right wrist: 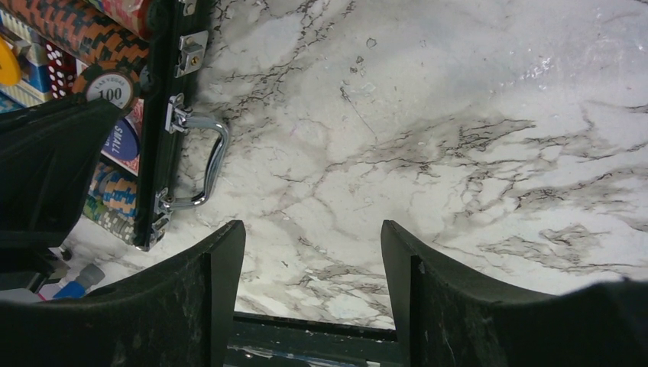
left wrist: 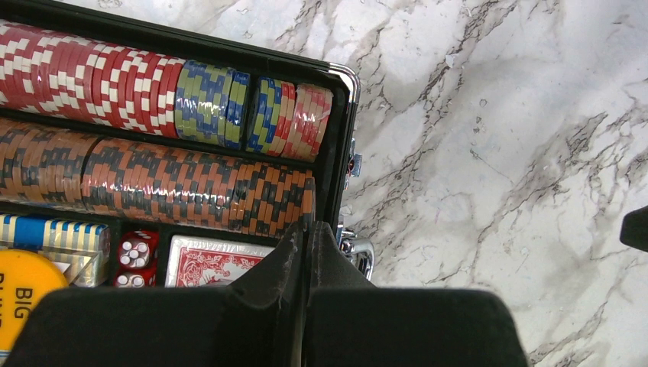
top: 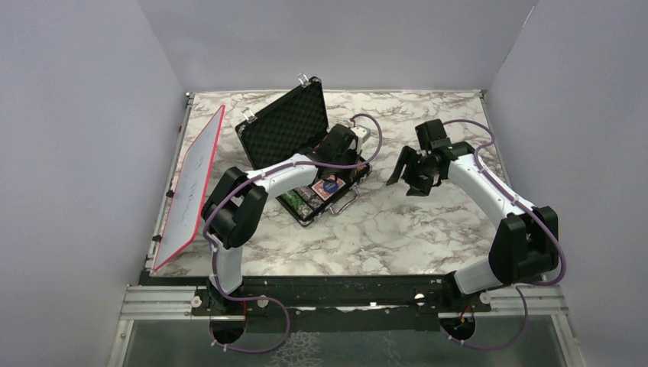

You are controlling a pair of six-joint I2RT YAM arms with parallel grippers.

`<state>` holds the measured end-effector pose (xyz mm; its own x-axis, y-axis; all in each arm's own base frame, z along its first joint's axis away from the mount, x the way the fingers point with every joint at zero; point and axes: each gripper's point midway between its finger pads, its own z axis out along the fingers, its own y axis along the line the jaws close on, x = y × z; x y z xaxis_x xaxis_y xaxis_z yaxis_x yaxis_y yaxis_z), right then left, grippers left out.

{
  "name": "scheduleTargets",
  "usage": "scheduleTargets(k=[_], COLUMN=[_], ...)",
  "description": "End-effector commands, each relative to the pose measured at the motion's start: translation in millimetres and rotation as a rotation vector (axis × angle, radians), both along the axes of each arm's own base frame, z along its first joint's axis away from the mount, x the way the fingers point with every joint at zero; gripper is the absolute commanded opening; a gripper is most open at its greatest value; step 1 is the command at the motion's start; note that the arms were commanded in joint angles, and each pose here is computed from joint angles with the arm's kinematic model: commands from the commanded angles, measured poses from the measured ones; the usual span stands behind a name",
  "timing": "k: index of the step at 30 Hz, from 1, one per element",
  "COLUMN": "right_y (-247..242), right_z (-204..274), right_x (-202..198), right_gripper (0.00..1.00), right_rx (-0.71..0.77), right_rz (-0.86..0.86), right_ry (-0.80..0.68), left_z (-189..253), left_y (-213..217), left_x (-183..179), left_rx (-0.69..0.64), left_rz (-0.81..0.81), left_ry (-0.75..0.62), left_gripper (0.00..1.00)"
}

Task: Pack up texas hold em set

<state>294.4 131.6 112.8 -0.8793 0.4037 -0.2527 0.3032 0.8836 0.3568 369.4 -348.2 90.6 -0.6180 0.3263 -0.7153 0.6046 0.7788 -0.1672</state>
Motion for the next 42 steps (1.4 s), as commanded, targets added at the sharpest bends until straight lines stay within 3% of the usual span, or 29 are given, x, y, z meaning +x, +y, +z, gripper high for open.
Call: scheduleTargets(k=[1, 9, 12, 14, 17, 19, 22, 27, 30, 33, 40, 42], right_y=[-1.5, -0.3, -0.2, -0.4, -0.5, -0.6, -0.9, -0.5, -0.6, -0.6, 2.4, 2.9], right_z=[-5.3, -8.0, -9.8, -10.7, -11.6, -11.8, -12.1, -13.3, -12.8, -11.5, -7.8, -7.1], right_x=[-1.8, -2.3, -3.1, -3.8, -4.1, -4.1, -4.3, -4.2, -3.5, -2.6, 1.4, 2.1], right_gripper=[0.68, 0.68, 0.67, 0.68, 0.67, 0.68, 0.67, 0.67, 0.67, 0.67, 0.67, 0.67], right_rx=[-0.01, -0.006, -0.005, -0.006, -0.007, -0.008, -0.009, -0.008, -0.009, -0.01, 0.001, 0.003], right_rz=[0.007, 0.017, 0.019, 0.02, 0.021, 0.021, 0.021, 0.022, 0.024, 0.026, 0.038, 0.044], right_ry=[0.005, 0.009, 0.012, 0.015, 0.017, 0.018, 0.018, 0.022, 0.019, 0.013, 0.001, -0.003], left_z=[6.2, -10.1, -12.0, -11.0, -3.5, 4.4, 13.7, 23.8, 50.9, 94.2, 179.8, 197.2], left_y=[3.8, 2.5, 6.3, 8.6, 10.0, 8.2, 2.4, -3.0, -2.0, 3.2, 52.0, 69.7], left_x=[11.9, 6.5, 9.9, 13.3, 17.3, 17.6, 14.1, 14.5, 23.7, 36.4, 71.6, 79.7], left_rx=[0.005, 0.048, 0.094, 0.118, 0.125, 0.109, 0.068, 0.023, -0.008, -0.027, 0.105, 0.158], left_rz=[0.039, -0.055, -0.072, -0.077, -0.073, -0.079, -0.099, -0.089, -0.059, -0.026, 0.138, 0.187], left_ry=[-0.013, -0.018, -0.058, -0.083, -0.111, -0.125, -0.131, -0.119, -0.161, -0.244, -0.481, -0.534], left_gripper=[0.0, 0.0, 0.05, 0.14, 0.46, 0.57, 0.58, 0.47, 0.47, 0.55, 0.94, 0.99])
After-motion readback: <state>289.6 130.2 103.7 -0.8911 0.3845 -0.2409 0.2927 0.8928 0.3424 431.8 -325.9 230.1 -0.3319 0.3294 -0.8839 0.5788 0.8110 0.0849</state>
